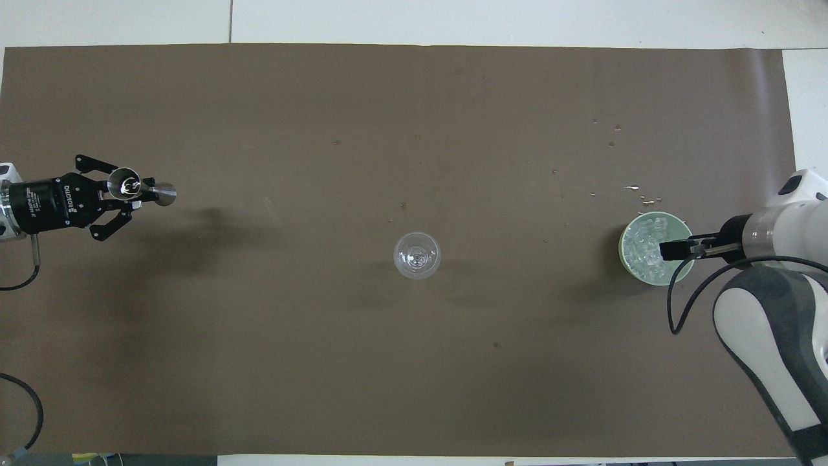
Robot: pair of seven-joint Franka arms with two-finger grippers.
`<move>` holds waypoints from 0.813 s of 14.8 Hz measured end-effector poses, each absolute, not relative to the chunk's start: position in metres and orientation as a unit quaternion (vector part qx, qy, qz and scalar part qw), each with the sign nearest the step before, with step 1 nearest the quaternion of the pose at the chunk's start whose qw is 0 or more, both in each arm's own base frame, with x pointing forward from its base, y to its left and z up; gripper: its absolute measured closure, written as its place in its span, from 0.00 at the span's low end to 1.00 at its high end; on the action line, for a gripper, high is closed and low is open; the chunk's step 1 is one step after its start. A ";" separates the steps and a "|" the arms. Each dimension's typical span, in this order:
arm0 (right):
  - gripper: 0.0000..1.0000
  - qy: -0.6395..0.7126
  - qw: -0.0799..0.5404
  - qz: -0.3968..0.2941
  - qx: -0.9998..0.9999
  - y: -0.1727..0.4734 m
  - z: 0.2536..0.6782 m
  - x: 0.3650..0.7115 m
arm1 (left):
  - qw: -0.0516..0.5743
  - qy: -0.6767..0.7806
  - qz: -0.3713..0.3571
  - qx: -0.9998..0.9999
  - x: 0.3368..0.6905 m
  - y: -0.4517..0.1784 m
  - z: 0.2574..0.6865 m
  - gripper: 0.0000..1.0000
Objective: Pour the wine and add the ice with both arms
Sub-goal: 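Grasp the jigger with the left gripper while the right gripper reaches the bowl, then carry the jigger with the left gripper to above the clear cup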
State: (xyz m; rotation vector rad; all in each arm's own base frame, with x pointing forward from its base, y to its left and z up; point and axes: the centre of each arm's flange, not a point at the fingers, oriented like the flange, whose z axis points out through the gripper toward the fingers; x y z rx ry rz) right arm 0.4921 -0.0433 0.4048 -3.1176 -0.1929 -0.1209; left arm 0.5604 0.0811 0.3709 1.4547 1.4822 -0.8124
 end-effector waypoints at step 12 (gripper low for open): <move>0.26 -0.063 0.001 -0.033 -0.997 -0.054 0.332 0.489 | 0.261 0.552 -0.350 0.710 0.510 -0.174 0.454 0.78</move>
